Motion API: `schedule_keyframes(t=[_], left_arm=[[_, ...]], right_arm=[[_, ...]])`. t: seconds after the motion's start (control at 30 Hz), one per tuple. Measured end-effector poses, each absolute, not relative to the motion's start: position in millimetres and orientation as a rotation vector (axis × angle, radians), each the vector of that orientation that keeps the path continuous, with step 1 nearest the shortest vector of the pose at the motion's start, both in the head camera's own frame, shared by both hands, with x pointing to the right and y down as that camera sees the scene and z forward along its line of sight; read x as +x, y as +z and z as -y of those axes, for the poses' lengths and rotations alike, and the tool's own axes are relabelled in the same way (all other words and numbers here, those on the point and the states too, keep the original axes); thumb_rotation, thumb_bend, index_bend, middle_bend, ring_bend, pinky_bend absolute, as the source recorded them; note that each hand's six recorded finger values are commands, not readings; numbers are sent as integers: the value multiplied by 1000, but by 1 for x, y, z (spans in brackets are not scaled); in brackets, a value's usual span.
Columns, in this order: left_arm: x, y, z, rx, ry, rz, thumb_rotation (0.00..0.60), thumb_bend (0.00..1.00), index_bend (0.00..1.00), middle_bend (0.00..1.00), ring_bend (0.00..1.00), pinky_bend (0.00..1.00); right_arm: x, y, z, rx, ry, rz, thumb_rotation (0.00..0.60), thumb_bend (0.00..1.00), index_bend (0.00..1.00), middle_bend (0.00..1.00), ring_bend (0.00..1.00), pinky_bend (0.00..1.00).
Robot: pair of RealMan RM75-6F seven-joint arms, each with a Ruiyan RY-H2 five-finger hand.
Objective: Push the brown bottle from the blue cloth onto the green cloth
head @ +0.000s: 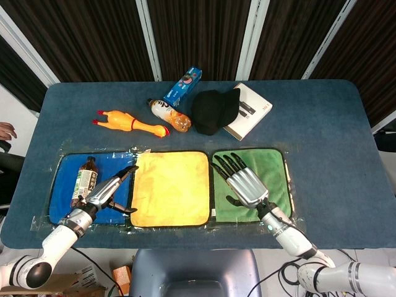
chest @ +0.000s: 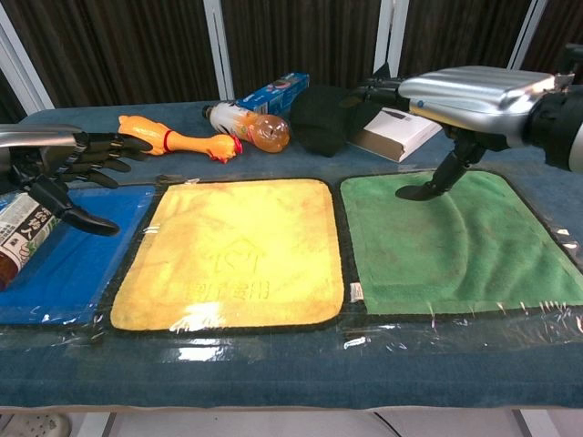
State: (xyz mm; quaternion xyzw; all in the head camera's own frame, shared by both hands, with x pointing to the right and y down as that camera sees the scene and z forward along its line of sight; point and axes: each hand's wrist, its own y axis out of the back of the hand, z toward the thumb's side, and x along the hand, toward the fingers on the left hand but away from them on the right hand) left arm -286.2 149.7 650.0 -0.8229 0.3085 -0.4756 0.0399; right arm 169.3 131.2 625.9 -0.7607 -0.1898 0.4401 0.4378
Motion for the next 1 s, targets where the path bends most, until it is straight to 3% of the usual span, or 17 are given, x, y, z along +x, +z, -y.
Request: schedule_keyframes(t=[0.23,0.37,0.57,0.8,1.0], left_arm=[[-297,644,-144,-2405,-1439,-934,600,110,10,0,0,117],[-330,633,-133,-2274,-1489,-1028,600,130,10,17,3,132],[-407,626,-130,-2112,-1718,-1181,600,157,10,40,9,146],[-473,623,-153,-2106,-1951,-1298,600,270,0,81,26,165],[-491,627,-167,-2194,-2042,-1479,600,268,0,85,42,220]], right_arm=[[179,624,-133,-1868,1104,471,600,183,0,0,0,0],[203,616,-136,-1837,1109,488,600,184,0,0,0,0],[267,592,-157,-1754,1107,527,600,184,0,0,0,0],[363,569,-196,-1641,1148,570,600,184,0,0,0,0],[395,558,-226,-1633,1151,546,600,184,0,0,0,0]])
